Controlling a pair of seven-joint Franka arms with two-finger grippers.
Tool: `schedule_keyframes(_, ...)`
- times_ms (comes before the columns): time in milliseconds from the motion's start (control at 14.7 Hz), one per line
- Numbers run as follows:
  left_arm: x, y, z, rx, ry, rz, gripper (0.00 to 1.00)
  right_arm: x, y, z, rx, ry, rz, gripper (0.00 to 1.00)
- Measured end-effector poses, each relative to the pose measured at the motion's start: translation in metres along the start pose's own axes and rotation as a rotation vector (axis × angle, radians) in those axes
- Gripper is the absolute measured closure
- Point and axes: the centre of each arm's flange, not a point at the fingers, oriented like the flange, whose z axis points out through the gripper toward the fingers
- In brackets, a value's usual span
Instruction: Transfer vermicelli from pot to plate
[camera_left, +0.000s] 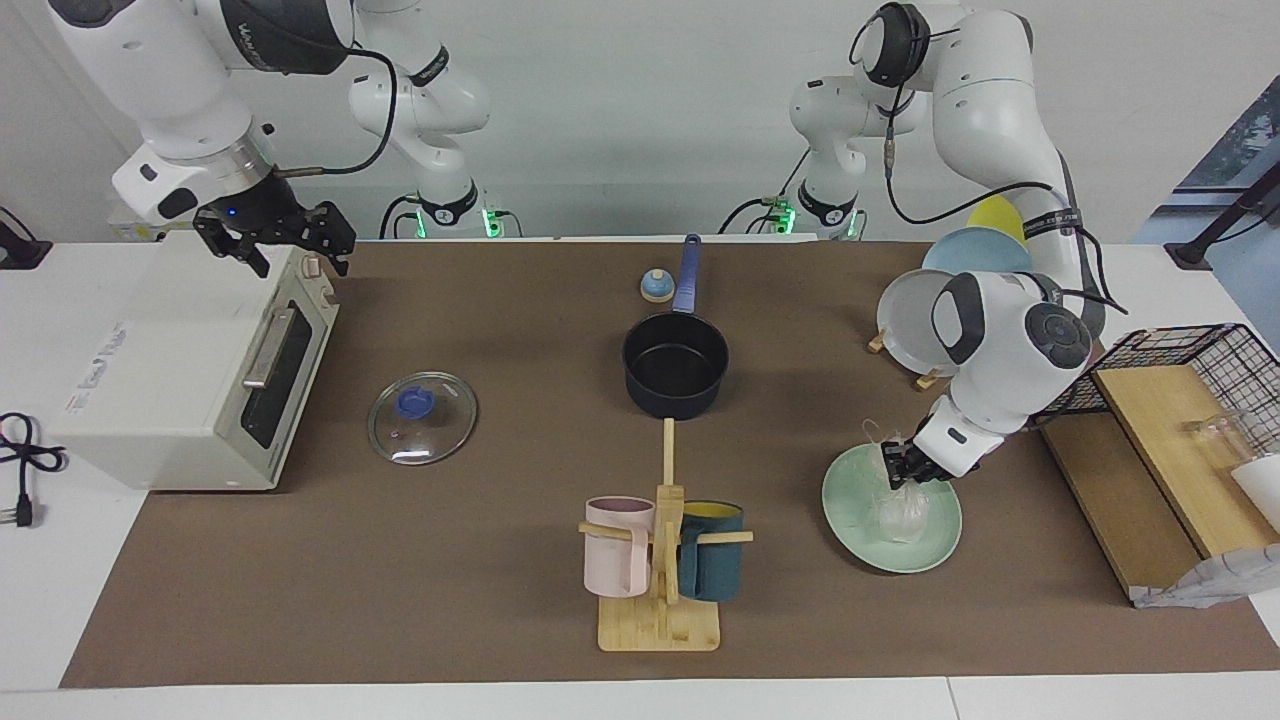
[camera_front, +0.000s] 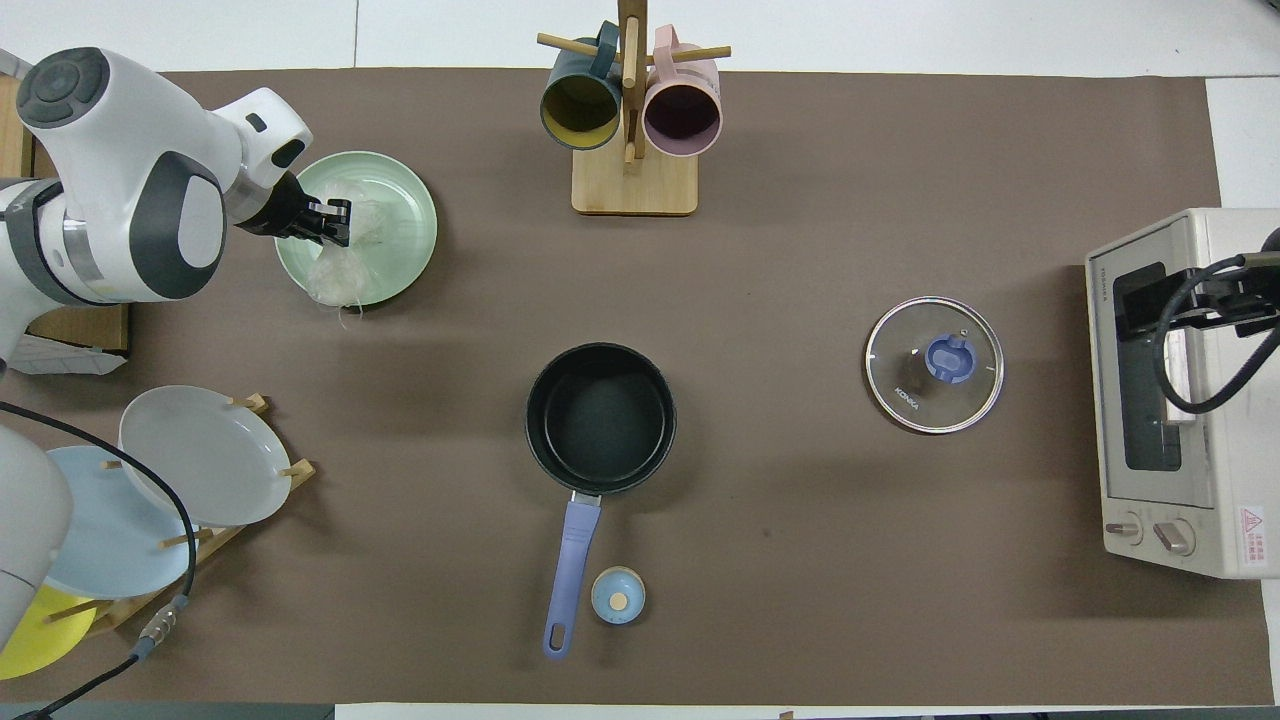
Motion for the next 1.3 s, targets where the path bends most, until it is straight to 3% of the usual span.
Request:
schedule_keyframes(136,0.0,0.001,0.002,0.0,0.003,0.003,0.8,0.0,0.0,0.0,0.0,0.0,0.0,0.0)
schedule_keyframes(205,0.0,0.002,0.001,0.0,0.003,0.005,0.75,0.0,0.0,0.0,0.0,0.0,0.0,0.0)
schedule_keyframes(409,0.0,0.004,-0.011,0.0,0.014,0.009,0.4,0.0,0.0,0.0,0.0,0.0,0.0,0.0)
schedule_keyframes(682,-0.015,0.014,-0.086,0.006,0.022,0.004,0.0,0.0,0.0,0.0,0.0,0.0,0.0,0.0)
schedule_keyframes(1295,-0.092,0.029,-0.227,0.029,-0.061,-0.03,0.0,0.0,0.0,0.0,0.0,0.0,0.0,0.0)
